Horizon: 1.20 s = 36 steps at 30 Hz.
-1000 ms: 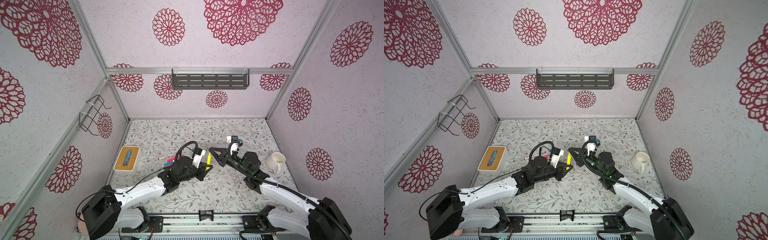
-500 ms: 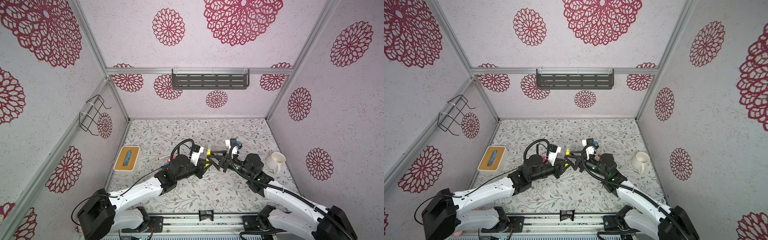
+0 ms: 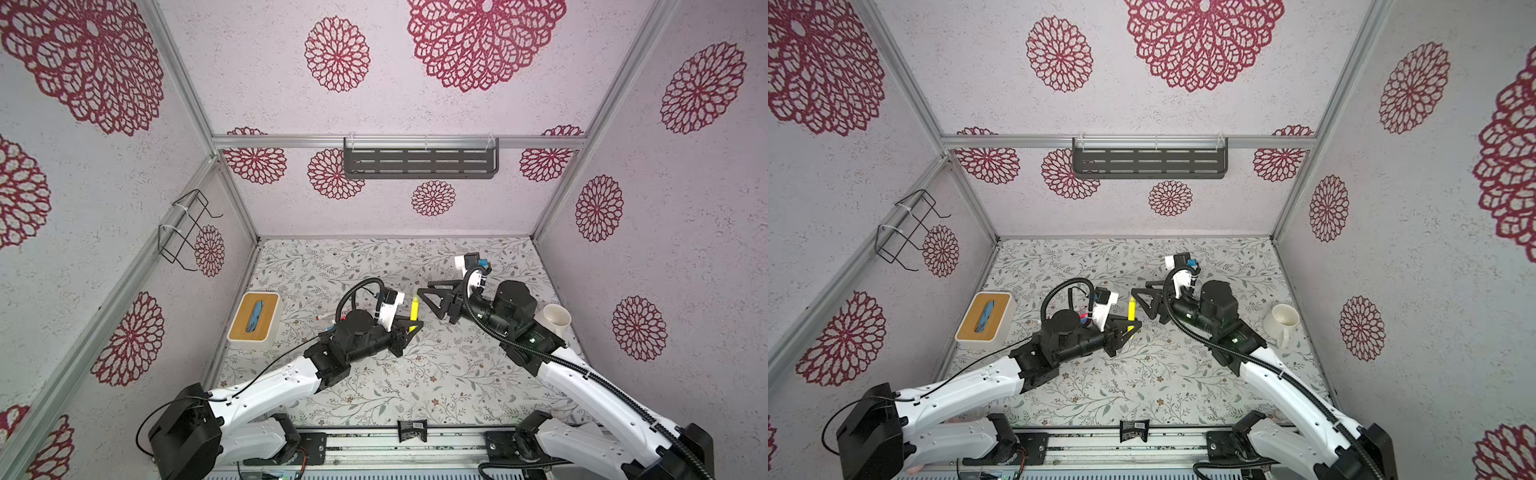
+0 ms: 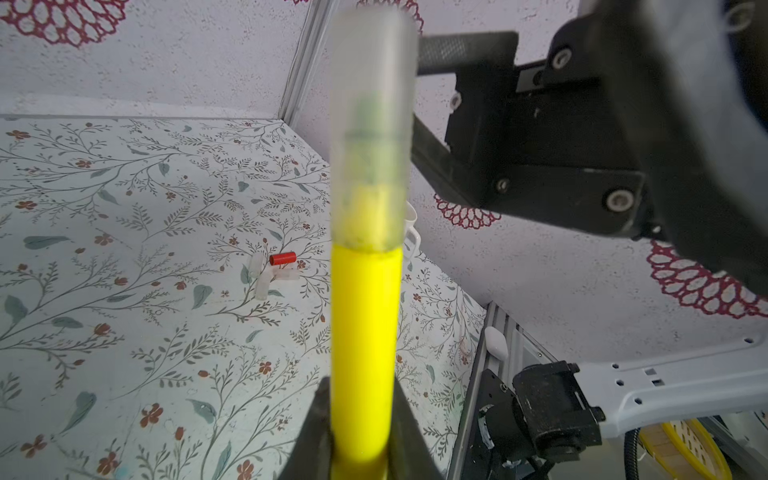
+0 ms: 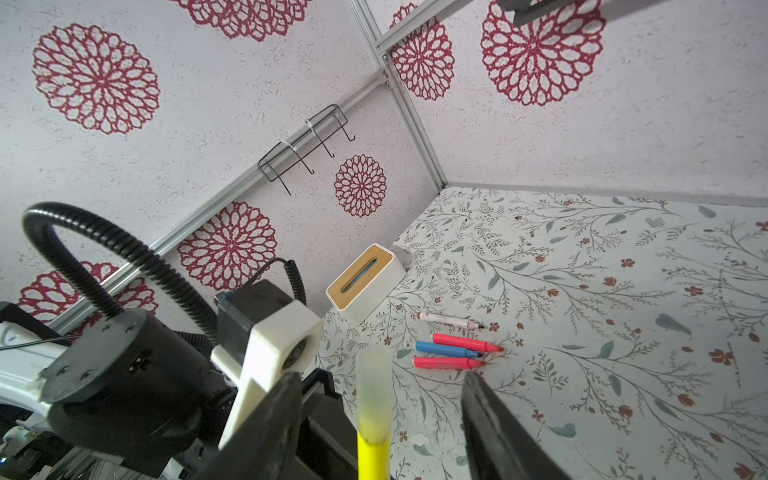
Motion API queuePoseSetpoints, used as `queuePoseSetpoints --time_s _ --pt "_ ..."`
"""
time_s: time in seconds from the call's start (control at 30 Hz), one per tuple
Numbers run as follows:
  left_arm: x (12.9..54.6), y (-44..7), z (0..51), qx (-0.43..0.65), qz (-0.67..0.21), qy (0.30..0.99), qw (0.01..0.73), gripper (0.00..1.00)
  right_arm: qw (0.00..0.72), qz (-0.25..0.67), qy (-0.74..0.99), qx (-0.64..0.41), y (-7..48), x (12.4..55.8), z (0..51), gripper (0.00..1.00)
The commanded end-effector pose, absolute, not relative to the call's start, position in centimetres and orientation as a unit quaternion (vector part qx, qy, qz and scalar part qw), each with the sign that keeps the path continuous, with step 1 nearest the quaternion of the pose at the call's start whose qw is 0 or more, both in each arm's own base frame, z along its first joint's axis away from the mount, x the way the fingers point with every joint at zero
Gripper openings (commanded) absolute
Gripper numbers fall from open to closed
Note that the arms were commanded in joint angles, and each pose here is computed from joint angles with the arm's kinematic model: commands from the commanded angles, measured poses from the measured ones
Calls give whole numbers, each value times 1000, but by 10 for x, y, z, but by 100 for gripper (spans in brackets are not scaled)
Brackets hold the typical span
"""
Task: Insert the pens into the pen caps
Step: 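Push the translucent cap down over the highlighter tip with the right gripper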
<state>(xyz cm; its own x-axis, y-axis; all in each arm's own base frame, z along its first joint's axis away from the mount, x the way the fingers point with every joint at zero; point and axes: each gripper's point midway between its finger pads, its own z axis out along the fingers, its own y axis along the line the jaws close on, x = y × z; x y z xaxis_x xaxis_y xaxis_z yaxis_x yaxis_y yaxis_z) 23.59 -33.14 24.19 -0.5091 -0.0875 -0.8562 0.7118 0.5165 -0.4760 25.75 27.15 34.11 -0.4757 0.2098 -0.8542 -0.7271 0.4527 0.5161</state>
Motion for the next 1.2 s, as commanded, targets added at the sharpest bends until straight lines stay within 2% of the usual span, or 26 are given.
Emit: queuePoseSetpoints --time_s 0.0,0.3,0.7,0.83,1.07,1.17 --pt "238 -330 239 212 -439 746 454 0 466 485 710 -207 279 260 344 59" --pt "238 -332 236 215 -439 747 450 0 439 494 715 -227 296 268 343 48" --pt "239 -333 231 214 -436 751 447 0 435 503 709 -235 301 265 346 42" --pt "239 -334 233 214 -438 749 448 0 433 503 710 -235 301 264 343 33" --pt "241 -334 235 213 -436 748 454 0 424 499 718 -237 300 260 333 9" --pt "243 -330 242 209 -436 740 468 0 416 494 726 -235 300 256 321 3"
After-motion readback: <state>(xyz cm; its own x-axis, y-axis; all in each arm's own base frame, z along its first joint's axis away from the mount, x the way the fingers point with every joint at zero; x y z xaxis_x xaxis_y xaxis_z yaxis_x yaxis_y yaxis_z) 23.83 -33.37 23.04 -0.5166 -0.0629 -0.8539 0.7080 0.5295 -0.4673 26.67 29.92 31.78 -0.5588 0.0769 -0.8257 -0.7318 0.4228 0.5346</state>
